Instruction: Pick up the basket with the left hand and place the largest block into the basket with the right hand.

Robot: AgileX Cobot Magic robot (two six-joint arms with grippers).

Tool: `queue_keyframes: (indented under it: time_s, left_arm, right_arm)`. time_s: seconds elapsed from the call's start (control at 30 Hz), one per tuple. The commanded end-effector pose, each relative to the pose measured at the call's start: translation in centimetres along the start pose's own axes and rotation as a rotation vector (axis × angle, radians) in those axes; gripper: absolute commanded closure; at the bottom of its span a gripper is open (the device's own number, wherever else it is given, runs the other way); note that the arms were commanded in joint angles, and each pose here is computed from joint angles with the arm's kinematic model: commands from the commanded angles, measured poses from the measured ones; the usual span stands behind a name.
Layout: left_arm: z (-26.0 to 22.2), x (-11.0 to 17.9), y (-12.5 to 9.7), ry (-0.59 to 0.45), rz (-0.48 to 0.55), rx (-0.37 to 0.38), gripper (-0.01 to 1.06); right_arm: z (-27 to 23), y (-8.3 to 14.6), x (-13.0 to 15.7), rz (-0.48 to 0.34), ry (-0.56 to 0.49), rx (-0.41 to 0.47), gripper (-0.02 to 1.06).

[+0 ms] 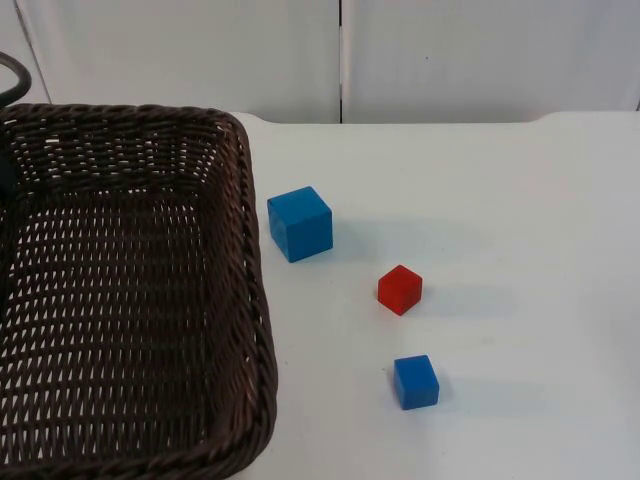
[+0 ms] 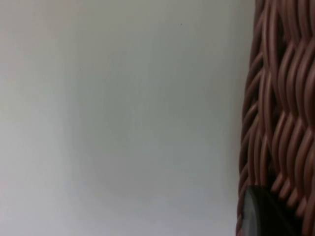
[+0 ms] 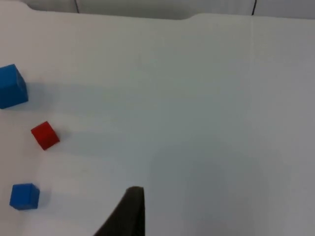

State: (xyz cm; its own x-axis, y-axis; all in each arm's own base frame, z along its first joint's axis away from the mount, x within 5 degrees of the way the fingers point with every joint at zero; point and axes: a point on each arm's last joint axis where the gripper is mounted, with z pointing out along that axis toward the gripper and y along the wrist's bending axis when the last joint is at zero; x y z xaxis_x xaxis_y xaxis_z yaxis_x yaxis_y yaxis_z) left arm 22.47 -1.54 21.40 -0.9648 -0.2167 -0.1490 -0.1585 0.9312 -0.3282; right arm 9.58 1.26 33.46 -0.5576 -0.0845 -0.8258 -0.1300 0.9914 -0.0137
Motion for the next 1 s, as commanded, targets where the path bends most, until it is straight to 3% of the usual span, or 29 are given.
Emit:
queue_keyframes:
  time_s: [0.0, 0.37, 0.47, 0.97]
  left_arm:
    - [-0.3, 0.0, -0.1, -0.018, -0.015, 0.017, 1.05]
    - [-0.3, 0.0, -0.1, -0.018, -0.015, 0.017, 1.05]
    - [-0.3, 0.0, -0.1, -0.018, -0.015, 0.017, 1.05]
    - [-0.3, -0.2, -0.1, -0.031, -0.014, 0.014, 1.05]
  right_arm:
    - [0.4, 0.0, -1.5, -0.006, -0.026, -0.003, -0.01]
    - [4.8, 0.3, -4.2, -0.029, 0.067, -0.012, -0.01]
    - [6.9, 0.8, -4.1, -0.068, 0.138, -0.061, -0.01]
    - [13.3, 3.0, -3.3, -0.079, 0.296, -0.29, -0.01]
